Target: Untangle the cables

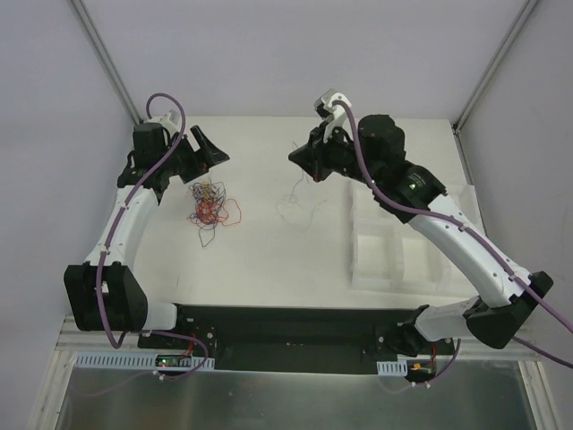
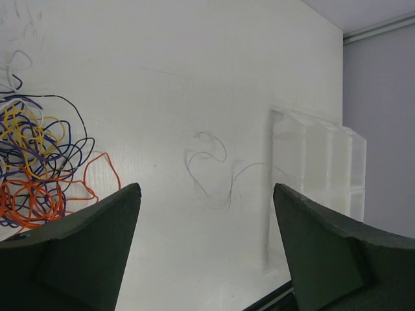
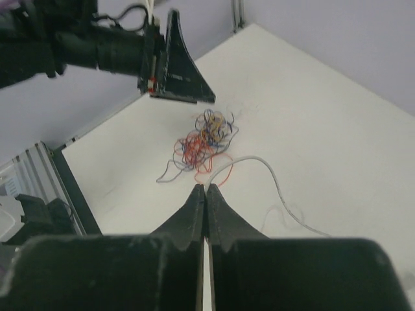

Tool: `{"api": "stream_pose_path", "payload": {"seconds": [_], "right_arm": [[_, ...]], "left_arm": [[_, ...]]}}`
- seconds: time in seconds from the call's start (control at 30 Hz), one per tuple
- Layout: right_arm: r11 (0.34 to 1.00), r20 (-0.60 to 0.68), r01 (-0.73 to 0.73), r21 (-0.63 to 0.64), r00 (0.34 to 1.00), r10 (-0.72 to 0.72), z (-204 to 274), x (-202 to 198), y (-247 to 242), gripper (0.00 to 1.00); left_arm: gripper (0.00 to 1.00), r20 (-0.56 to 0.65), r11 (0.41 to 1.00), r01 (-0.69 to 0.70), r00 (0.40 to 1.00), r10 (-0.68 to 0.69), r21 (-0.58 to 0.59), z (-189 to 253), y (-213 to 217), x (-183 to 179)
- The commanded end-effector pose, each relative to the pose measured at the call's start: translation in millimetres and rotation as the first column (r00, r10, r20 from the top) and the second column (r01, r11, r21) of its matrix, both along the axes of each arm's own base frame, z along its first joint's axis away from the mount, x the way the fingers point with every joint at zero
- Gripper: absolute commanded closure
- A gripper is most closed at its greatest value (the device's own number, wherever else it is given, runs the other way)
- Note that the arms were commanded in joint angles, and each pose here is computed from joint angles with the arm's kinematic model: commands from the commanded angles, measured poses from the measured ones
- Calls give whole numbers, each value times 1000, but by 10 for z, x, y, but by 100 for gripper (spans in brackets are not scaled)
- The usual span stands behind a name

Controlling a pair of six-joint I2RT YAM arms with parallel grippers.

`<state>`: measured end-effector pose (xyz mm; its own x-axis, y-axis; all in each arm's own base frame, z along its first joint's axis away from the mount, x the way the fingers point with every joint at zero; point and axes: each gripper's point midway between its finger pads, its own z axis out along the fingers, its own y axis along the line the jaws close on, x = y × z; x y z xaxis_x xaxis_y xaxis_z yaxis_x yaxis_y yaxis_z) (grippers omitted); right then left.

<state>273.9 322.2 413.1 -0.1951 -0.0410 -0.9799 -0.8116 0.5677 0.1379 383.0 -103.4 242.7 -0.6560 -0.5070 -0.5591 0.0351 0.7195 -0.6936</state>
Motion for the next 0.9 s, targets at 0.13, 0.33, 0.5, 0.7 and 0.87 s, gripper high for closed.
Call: {"api": "stream_pose_path", "payload": {"seconds": [0.13, 0.33, 0.5, 0.7, 0.87], "right_arm": [[993, -249, 5, -121, 968, -36, -1056, 352, 181, 99], [953, -443, 1, -304, 885, -143, -2057, 743, 230, 100], [917, -540, -33, -397, 816, -204, -2597, 839, 258, 99], [901, -604, 3, -434, 741, -293, -2834, 812, 203, 89], [867, -634, 33, -497, 668, -389, -2925, 731, 49, 63]], "left_arm": [[17, 36, 997, 43, 998, -41, -61, 134, -102, -42], [18, 32, 996, 57, 998, -55, -69, 121, -123, -39], [17, 33, 996, 57, 998, -55, -67, 121, -122, -35], [18, 33, 995, 63, 998, -60, -74, 130, -130, -41], [17, 39, 996, 60, 998, -57, -73, 148, -122, -43]]}}
